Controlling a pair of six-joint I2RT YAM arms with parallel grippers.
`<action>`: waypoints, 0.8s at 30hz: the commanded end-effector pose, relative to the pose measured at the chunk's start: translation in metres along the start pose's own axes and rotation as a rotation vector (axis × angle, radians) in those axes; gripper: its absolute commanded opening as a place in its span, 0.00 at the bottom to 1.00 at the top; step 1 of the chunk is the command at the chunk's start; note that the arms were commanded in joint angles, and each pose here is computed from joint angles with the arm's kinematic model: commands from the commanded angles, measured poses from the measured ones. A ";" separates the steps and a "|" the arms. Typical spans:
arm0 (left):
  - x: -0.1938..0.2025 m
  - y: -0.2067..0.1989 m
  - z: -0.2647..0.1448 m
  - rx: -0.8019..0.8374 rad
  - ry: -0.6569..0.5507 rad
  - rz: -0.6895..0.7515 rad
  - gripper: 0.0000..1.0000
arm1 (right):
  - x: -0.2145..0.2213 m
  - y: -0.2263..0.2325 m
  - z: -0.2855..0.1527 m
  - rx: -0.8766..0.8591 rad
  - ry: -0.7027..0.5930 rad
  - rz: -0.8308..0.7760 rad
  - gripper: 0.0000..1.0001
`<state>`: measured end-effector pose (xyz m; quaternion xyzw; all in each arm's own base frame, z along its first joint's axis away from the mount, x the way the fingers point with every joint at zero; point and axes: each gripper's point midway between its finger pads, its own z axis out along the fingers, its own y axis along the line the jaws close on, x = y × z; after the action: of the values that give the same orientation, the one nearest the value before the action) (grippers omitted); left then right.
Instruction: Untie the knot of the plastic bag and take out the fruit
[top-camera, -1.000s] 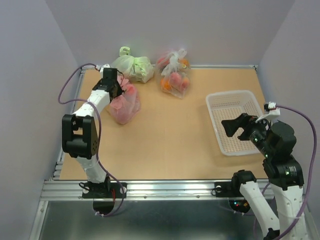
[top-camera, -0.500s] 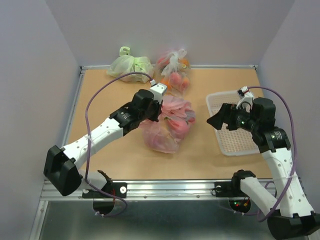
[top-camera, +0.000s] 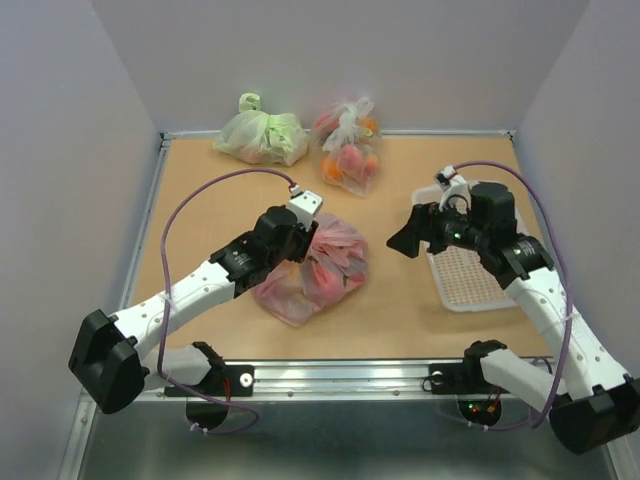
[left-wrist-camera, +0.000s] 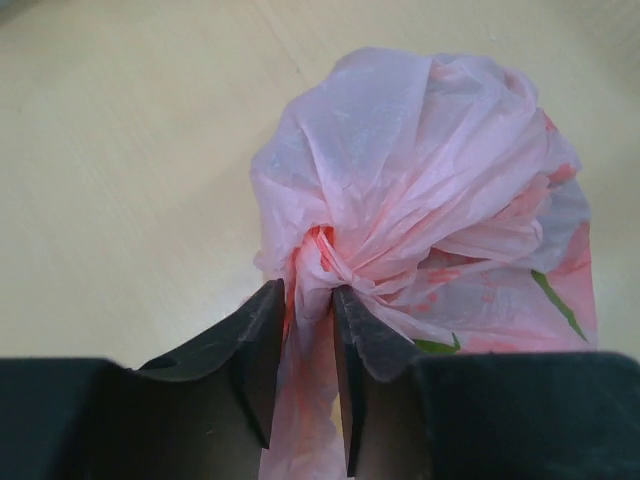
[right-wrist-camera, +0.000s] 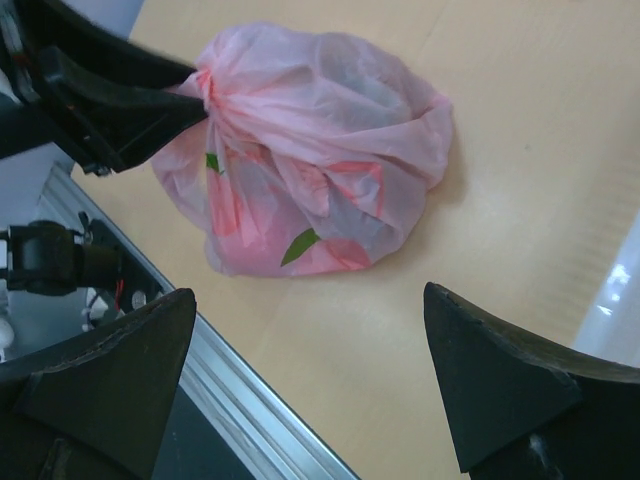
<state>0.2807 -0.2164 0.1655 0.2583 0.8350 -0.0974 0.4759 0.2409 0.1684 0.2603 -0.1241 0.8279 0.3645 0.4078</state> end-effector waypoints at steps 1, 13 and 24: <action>-0.074 0.013 -0.019 -0.060 -0.219 -0.112 0.62 | -0.016 0.021 0.030 -0.003 -0.020 -0.134 1.00; -0.042 0.007 -0.084 -0.043 -0.132 -0.719 0.73 | -0.044 0.047 0.131 0.043 0.057 -0.346 0.93; 0.006 -0.009 -0.063 -0.040 -0.036 -0.866 0.74 | 0.013 0.047 0.211 0.000 0.211 -0.361 0.87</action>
<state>0.2272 -0.1872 0.1985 -0.0917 0.8644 -0.2482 0.4275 0.3216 0.3288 0.1782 -0.2955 0.8516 0.2594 0.3468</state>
